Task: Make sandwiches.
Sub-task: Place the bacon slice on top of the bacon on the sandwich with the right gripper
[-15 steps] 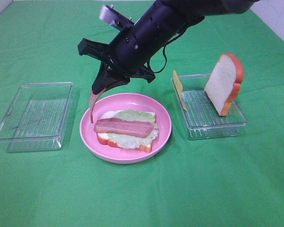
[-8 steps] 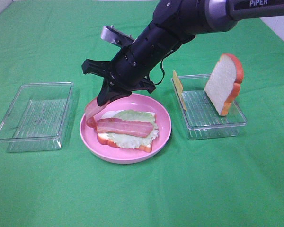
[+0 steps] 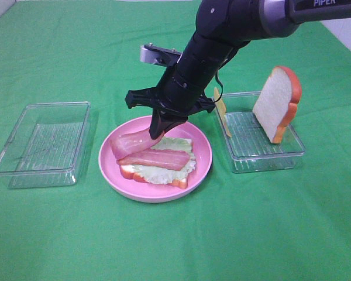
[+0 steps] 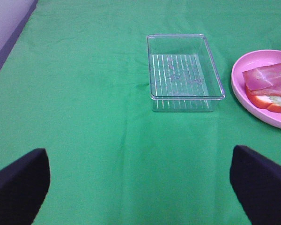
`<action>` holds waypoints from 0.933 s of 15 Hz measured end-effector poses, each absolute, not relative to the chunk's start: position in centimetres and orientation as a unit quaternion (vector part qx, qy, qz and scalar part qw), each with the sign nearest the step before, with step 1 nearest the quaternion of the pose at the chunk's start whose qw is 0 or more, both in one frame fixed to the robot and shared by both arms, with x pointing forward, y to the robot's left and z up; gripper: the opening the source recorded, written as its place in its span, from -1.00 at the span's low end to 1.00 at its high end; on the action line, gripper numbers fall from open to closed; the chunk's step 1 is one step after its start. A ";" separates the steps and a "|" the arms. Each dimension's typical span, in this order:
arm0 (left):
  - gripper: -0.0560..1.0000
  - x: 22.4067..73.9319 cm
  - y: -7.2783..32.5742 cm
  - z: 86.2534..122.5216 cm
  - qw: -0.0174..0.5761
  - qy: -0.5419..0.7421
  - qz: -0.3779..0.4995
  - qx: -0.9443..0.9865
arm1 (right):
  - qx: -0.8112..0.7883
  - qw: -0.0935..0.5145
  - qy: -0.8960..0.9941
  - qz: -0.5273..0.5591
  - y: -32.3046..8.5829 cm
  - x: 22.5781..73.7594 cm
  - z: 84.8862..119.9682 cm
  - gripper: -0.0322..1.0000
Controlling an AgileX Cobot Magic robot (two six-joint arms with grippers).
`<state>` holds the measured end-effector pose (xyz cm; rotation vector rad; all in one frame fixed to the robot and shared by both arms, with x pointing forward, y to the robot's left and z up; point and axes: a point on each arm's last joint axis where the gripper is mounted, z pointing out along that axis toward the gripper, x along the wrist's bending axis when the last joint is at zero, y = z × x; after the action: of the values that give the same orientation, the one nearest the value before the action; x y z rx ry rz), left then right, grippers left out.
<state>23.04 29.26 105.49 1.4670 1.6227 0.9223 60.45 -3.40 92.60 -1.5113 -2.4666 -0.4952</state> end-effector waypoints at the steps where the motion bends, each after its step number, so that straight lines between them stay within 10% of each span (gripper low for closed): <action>1: 0.95 23.0 29.3 105.5 0.374 0.634 0.360 0.573 | -0.510 0.100 -0.838 -0.165 -3.5 60.5 92.6 -0.91; 7: 0.95 23.0 29.3 105.5 0.374 0.634 0.360 0.573 | -0.499 0.083 -0.849 -0.150 -3.8 60.5 92.4 -0.77; 9: 0.95 23.0 29.3 105.5 0.374 0.634 0.360 0.573 | -0.497 0.083 -0.851 -0.146 -3.9 60.5 92.5 -0.42; 11: 0.95 23.0 29.3 105.5 0.374 0.634 0.360 0.573 | -0.483 0.084 -0.860 -0.142 -3.7 60.8 94.6 0.55; 14: 0.95 23.0 29.3 105.5 0.374 0.634 0.360 0.573 | -0.483 0.078 -0.862 -0.136 -3.8 60.8 97.8 0.91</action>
<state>23.04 29.26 105.49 1.4670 1.6227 0.9223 60.84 -3.83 97.81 -1.4458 -2.5806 -0.4088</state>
